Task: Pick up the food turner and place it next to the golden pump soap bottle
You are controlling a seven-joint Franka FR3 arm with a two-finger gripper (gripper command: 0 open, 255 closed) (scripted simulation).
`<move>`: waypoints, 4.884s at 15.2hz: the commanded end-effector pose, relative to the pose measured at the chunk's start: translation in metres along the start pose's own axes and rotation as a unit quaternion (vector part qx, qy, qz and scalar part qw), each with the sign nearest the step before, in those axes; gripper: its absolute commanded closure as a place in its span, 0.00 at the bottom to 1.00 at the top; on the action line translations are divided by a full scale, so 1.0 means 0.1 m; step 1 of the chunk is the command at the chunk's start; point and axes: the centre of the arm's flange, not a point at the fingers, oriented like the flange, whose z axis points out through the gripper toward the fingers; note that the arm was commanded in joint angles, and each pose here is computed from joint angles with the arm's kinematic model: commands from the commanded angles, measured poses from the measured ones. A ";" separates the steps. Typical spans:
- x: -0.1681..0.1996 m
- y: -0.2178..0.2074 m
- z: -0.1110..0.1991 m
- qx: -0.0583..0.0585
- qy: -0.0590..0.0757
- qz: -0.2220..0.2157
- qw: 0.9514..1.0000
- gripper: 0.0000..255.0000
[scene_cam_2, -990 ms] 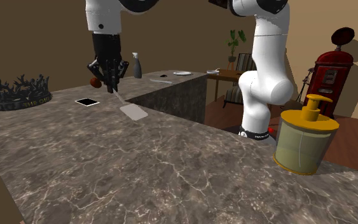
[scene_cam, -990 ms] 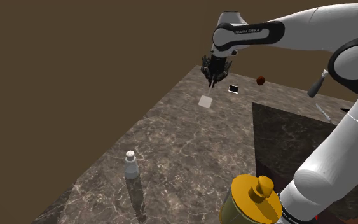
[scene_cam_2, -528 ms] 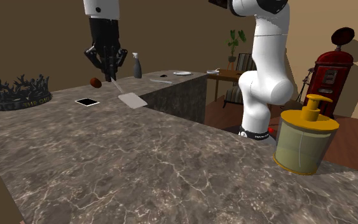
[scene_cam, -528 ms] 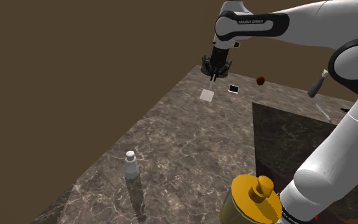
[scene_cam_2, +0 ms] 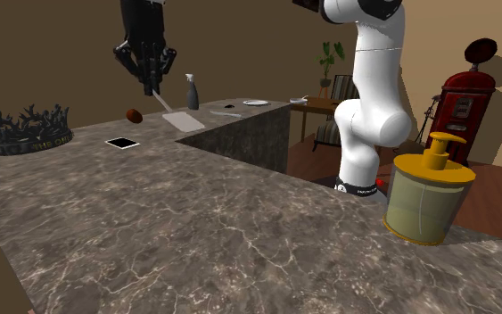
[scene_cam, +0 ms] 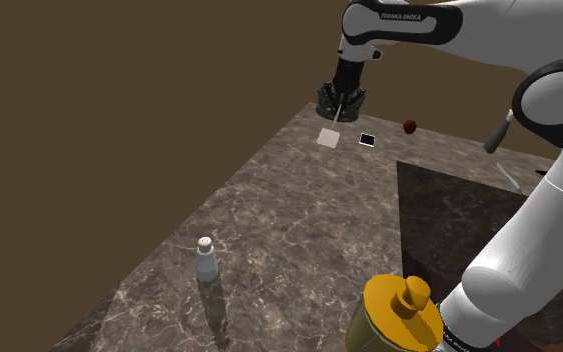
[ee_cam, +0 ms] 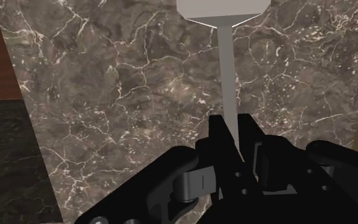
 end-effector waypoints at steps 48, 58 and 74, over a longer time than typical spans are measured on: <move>-4.95 0.54 -0.15 0.000 0.000 0.000 1.000 1.00; -4.99 0.54 0.37 0.000 0.000 0.000 1.000 1.00; -5.04 0.54 1.22 0.000 0.000 0.000 1.000 1.00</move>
